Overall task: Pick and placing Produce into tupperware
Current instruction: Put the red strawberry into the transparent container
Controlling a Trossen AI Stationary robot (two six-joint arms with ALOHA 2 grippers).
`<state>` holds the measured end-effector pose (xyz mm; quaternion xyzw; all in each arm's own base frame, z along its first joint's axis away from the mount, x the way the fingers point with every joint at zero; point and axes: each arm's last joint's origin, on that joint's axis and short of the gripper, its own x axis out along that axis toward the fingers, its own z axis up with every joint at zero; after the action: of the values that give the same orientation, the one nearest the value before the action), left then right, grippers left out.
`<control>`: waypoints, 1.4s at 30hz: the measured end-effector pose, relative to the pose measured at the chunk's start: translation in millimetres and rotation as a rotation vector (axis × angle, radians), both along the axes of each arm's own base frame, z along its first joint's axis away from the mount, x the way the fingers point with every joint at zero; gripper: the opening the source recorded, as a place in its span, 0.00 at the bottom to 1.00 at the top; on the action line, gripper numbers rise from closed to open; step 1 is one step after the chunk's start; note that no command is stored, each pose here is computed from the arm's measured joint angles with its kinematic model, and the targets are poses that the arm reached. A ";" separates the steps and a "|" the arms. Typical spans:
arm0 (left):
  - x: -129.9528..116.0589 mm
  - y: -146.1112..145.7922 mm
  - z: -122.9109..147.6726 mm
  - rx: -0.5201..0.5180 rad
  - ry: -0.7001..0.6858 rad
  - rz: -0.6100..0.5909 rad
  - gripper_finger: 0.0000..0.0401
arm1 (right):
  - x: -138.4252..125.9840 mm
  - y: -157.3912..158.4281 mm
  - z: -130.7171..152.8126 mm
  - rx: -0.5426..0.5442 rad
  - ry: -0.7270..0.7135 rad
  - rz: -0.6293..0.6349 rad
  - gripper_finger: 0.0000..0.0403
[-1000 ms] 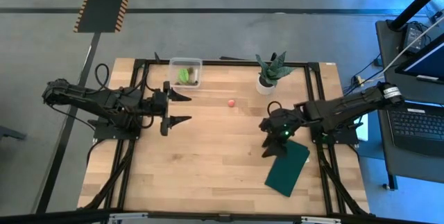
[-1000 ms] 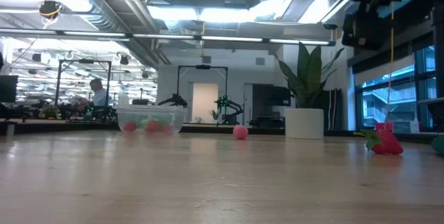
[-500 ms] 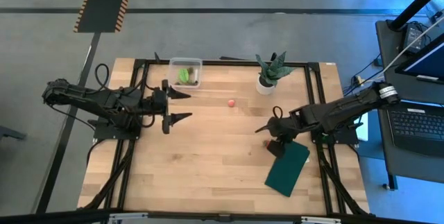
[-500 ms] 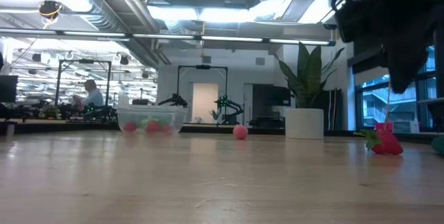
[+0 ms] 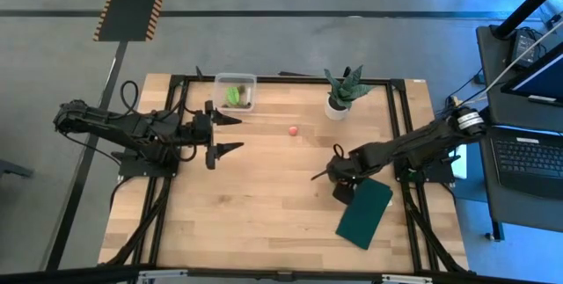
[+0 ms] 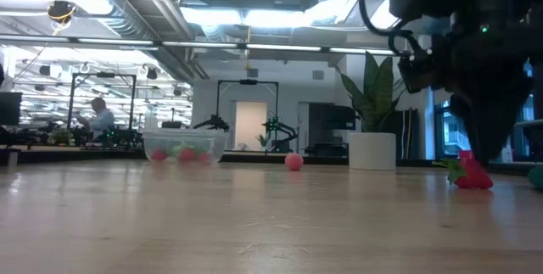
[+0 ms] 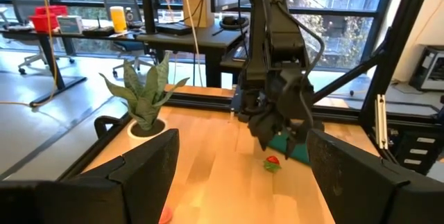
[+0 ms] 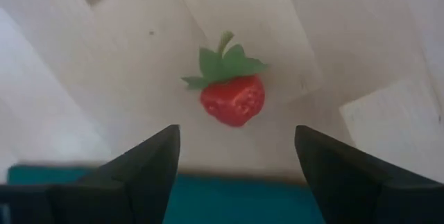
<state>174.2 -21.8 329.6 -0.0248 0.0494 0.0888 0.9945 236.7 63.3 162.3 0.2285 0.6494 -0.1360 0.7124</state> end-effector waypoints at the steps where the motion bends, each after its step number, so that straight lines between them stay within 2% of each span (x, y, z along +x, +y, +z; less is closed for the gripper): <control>1: 0.0 0.0 -0.1 0.000 0.001 0.000 0.77 | 1.3 0.3 -2.5 -0.003 0.004 0.001 0.71; 7: 0.0 0.0 0.0 0.002 0.001 0.000 0.77 | 12.6 3.1 -11.9 0.004 -0.048 0.025 0.71; 19: -0.1 -0.1 -0.7 0.004 0.008 -0.001 0.77 | 15.3 3.3 -26.7 -0.032 0.019 0.028 0.69; 23: -0.1 -0.1 -0.7 0.004 0.008 -0.001 0.77 | 15.0 2.9 -27.4 -0.037 0.024 0.027 0.62; 33: -0.1 -0.1 -0.7 0.005 0.008 -0.002 0.77 | 13.6 2.0 -28.0 -0.053 0.031 0.025 0.36; 37: -0.1 -0.1 -0.7 0.005 0.008 -0.002 0.77 | 13.5 2.1 -28.0 -0.051 0.031 0.025 0.36; 42: -0.1 -0.1 -0.7 0.005 0.008 -0.002 0.77 | 13.8 2.3 -28.1 -0.044 0.030 0.025 0.45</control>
<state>174.2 -21.8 328.8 -0.0219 0.0534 0.0882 0.9944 250.5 65.6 134.2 0.2024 0.6599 -0.1447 0.7090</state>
